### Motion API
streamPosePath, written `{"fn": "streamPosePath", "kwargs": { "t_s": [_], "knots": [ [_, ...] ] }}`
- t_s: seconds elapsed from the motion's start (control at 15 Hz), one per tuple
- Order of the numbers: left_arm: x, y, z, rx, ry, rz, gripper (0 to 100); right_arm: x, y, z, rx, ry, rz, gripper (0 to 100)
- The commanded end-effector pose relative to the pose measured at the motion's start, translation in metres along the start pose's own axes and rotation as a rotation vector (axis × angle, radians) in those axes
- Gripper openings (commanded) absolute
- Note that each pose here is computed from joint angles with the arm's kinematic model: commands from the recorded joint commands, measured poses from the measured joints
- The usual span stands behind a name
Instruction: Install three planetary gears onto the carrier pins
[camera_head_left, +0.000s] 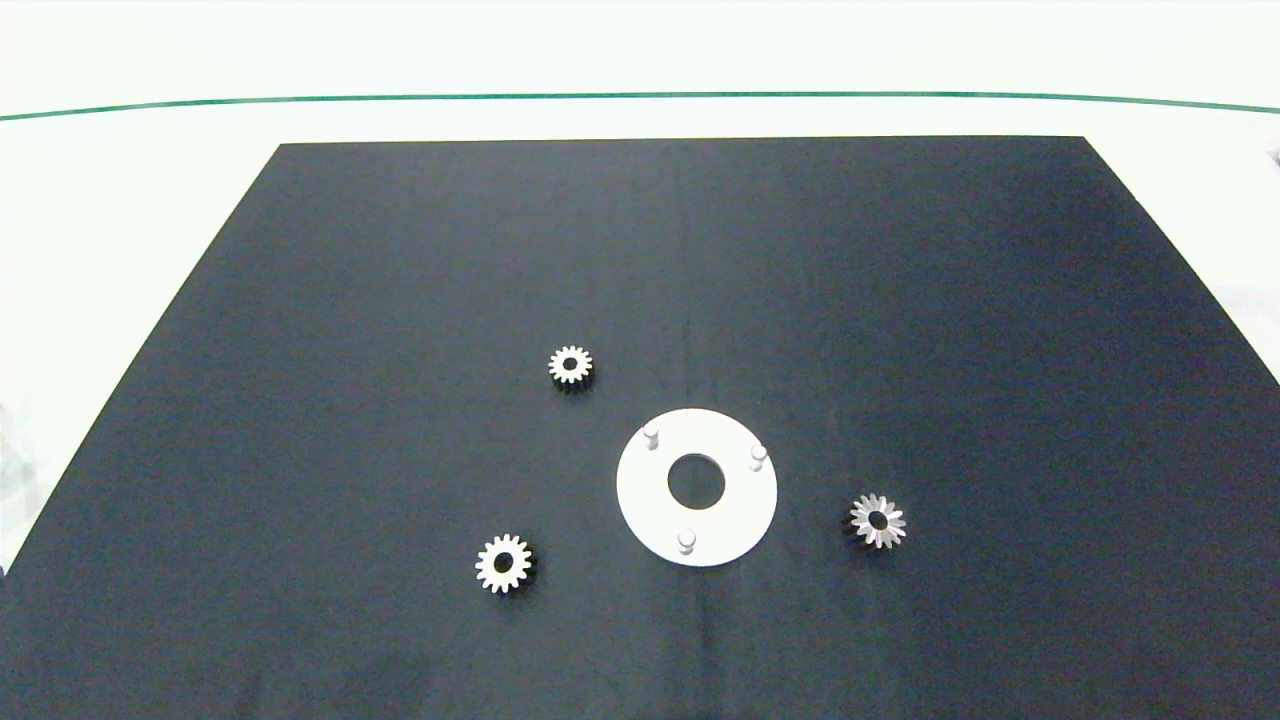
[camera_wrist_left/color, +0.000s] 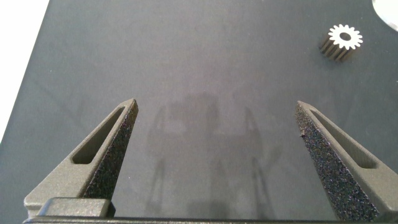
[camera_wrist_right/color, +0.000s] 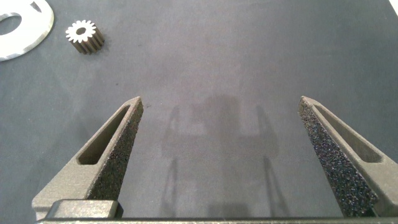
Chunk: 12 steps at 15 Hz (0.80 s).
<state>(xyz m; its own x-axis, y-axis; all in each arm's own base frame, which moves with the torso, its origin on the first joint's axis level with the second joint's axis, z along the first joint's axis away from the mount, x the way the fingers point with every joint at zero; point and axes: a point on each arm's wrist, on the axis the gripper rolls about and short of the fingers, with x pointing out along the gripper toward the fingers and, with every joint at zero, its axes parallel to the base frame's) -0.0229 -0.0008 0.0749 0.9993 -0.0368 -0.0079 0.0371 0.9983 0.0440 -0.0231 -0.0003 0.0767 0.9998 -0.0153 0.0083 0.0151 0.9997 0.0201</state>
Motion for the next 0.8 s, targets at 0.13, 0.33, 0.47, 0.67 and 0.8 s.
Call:
{"fn": "streamPosePath", "kwargs": {
  "t_s": [0.13,0.33,0.47,0.67,0.8],
  "knots": [
    [0.0001,0.0,0.0001,0.0,0.001,0.0,100,0.0001,0.0,0.0001,0.0,0.001,0.0,100],
    [0.0001,0.0,0.0001,0.0,0.001,0.0,100,0.0001,0.0,0.0001,0.0,0.001,0.0,100],
    [0.0001,0.0,0.0001,0.0,0.001,-0.002,100,0.0001,0.0,0.0001,0.0,0.001,0.0,100],
    [0.0001,0.0,0.0001,0.0,0.001,-0.005,100,0.0001,0.0,0.0001,0.0,0.001,0.0,100],
    [0.0001,0.0,0.0001,0.003,0.001,-0.005,100,0.0001,0.0,0.0001,-0.003,0.001,0.0,100]
  ]
}}
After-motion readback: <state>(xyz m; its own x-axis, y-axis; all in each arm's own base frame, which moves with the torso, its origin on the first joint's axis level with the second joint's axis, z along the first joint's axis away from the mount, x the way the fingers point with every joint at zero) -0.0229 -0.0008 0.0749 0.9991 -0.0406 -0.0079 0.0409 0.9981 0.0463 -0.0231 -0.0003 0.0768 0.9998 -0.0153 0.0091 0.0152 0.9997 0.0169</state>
